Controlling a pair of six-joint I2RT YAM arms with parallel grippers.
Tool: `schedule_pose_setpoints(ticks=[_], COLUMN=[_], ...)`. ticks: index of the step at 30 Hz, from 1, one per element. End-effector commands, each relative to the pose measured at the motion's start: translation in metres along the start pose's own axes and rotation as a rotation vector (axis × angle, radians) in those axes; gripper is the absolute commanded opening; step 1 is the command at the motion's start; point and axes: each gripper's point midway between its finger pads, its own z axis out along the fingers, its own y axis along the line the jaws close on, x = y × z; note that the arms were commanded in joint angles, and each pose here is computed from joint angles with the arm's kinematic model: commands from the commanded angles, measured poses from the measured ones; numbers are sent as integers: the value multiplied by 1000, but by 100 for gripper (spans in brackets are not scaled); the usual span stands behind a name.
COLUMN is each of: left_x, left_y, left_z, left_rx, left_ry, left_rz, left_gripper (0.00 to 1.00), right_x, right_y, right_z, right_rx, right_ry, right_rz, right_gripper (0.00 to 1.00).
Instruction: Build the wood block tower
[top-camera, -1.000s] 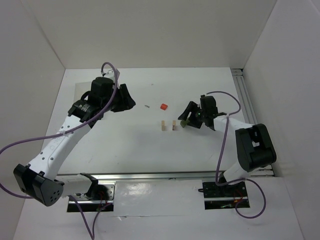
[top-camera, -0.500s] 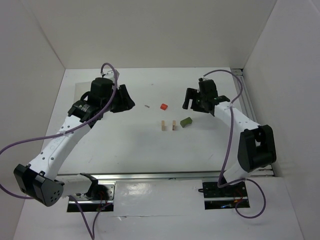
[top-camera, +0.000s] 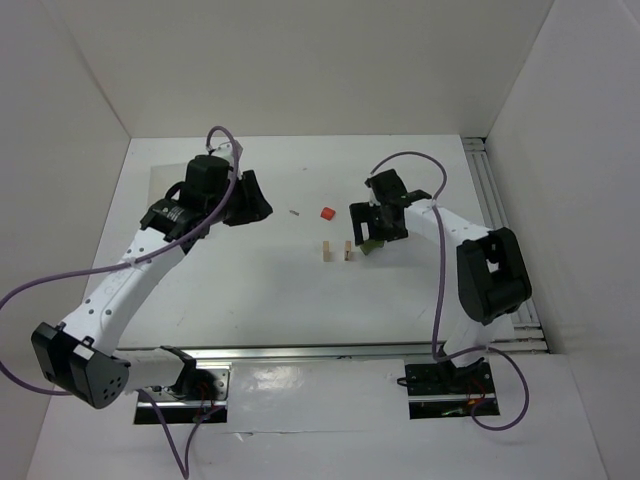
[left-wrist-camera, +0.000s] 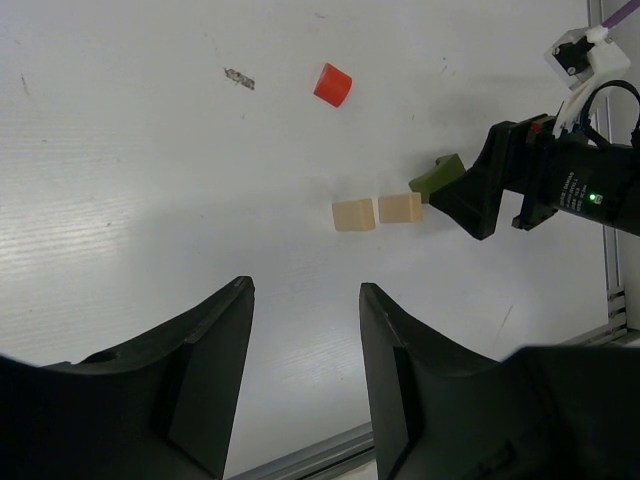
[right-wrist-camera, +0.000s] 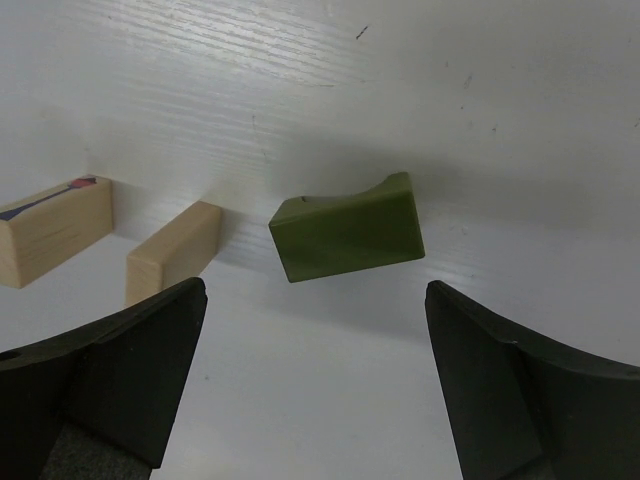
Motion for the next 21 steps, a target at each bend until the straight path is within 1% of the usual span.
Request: schedule_pose_setpoints(ticks=[1, 2, 8, 11, 15, 17, 21], left_x=[-8, -6, -7, -7, -9, -9, -9], left_y=[-9, -12, -12, -12, -13, -13, -13], left_z=[2, 2, 3, 3, 5, 5, 5], left_rx=[33, 39, 39, 39, 39, 39, 39], left_ry=[-17, -13, -13, -13, -13, -13, -13], left_rz=[18, 23, 23, 23, 23, 23, 23], left_gripper=[59, 59, 59, 59, 59, 59, 59], right_x=[-11, -5, -6, -9, -10, -12, -11], right_y=[2, 3, -6, -10, -10, -8, -10], right_z=[-2, 2, 11, 12, 17, 17, 22], right_rx=[35, 44, 99, 120, 122, 111, 102], right_ry=[-3, 18, 20, 16, 23, 15, 15], right_rz=[-54, -64, -65, -76, -86, -85, -87], right_gripper=[97, 98, 98, 96, 96, 94, 87])
